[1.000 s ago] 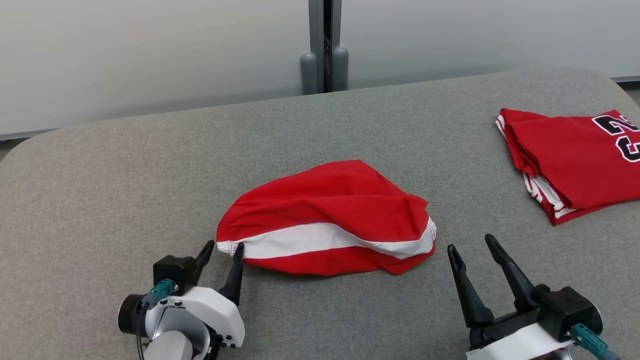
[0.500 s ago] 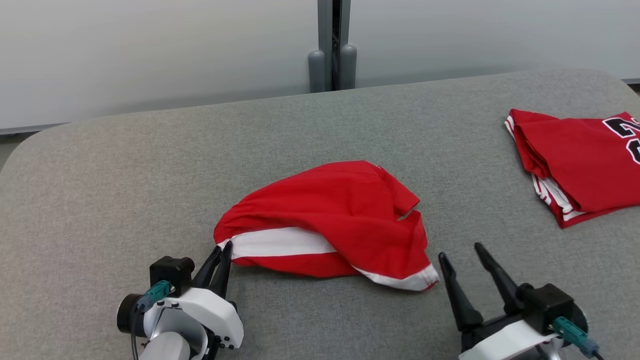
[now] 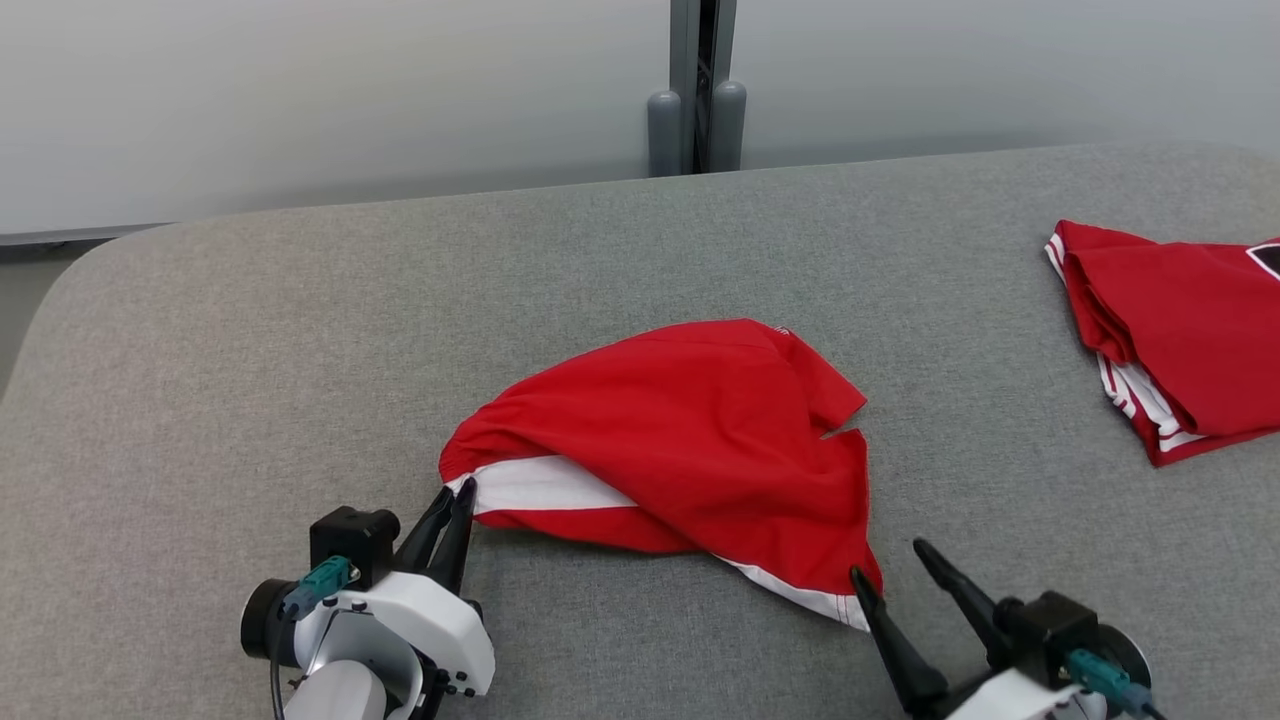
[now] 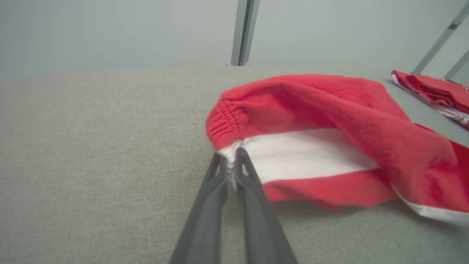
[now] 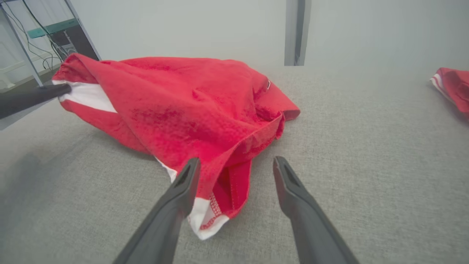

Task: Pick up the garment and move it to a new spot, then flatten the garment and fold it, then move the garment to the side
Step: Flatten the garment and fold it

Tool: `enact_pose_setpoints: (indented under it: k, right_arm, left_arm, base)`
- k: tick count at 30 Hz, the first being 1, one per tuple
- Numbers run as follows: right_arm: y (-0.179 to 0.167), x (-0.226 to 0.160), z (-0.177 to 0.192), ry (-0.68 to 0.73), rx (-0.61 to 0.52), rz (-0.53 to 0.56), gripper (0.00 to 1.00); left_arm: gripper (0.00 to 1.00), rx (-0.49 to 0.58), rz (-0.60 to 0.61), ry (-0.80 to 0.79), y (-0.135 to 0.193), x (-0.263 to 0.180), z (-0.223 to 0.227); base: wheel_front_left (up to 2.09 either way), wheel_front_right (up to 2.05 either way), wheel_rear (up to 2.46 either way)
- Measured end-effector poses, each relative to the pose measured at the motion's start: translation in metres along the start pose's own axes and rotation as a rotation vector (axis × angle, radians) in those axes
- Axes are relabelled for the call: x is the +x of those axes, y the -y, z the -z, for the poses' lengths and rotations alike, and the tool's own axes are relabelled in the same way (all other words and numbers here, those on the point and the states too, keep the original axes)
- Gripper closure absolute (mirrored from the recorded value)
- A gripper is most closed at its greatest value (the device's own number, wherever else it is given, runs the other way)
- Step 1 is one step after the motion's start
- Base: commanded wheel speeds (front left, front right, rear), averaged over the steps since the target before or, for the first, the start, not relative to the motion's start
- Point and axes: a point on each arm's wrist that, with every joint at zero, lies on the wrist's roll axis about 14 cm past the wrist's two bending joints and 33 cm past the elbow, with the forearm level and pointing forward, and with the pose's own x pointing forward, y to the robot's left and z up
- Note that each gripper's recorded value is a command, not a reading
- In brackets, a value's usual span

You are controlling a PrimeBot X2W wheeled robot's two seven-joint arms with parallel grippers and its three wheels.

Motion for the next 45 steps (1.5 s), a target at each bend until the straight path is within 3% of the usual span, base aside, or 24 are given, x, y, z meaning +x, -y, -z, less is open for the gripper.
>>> enact_pose_setpoints:
  k: [17,18,19,20,21,22,23,30,36,40,45]
  right_arm:
    - [-0.032,-0.017,0.032,-0.119,-0.11,-0.179,0.0]
    - [-0.034,-0.016,0.035,-0.128,-0.113,-0.187,0.06]
    - [-0.034,-0.016,0.039,-0.141,-0.117,-0.191,0.34]
    - [-0.034,-0.015,0.041,-0.151,-0.121,-0.194,0.54]
    - [-0.035,-0.014,0.044,-0.161,-0.126,-0.2,0.66]
    - [-0.035,-0.013,0.045,-0.166,-0.129,-0.202,0.9]
    - [-0.035,-0.011,0.044,-0.163,-0.13,-0.203,1.0]
    - [-0.016,0.006,-0.013,0.014,-0.096,-0.12,1.0]
    - [0.009,-0.002,-0.085,0.237,-0.114,-0.036,1.0]
    - [0.023,-0.012,-0.12,0.333,-0.139,-0.001,1.0]
    - [0.037,-0.017,-0.165,0.442,-0.195,0.018,1.0]
  left_arm:
    - [1.0,-0.001,-0.007,-0.002,-0.003,-0.003,0.001]
    - [1.0,-0.001,-0.007,-0.004,-0.002,-0.004,0.001]
    - [1.0,0.0,-0.006,-0.007,-0.002,-0.004,0.002]
    - [1.0,0.001,-0.006,-0.007,-0.002,-0.005,0.002]
    - [1.0,0.002,-0.006,-0.008,-0.002,-0.005,0.002]
    - [1.0,0.003,-0.005,-0.006,-0.002,-0.006,0.002]
    - [1.0,0.004,-0.003,-0.005,-0.002,-0.006,0.001]
    - [1.0,0.044,0.045,0.002,0.003,-0.008,-0.005]
    - [1.0,-0.047,0.094,0.037,0.009,-0.008,-0.029]
    - [1.0,-0.079,0.175,0.048,0.022,-0.011,-0.053]
    - [1.0,-0.042,0.309,0.1,0.039,-0.021,-0.109]
  base:
    - [0.0,0.0,0.0]
    - [0.0,0.0,0.0]
    - [0.0,0.0,0.0]
    - [0.0,0.0,0.0]
    - [0.0,0.0,0.0]
    - [0.0,0.0,0.0]
    - [0.0,0.0,0.0]
    - [0.0,0.0,0.0]
    - [0.0,0.0,0.0]
    - [0.0,0.0,0.0]
    - [0.0,0.0,0.0]
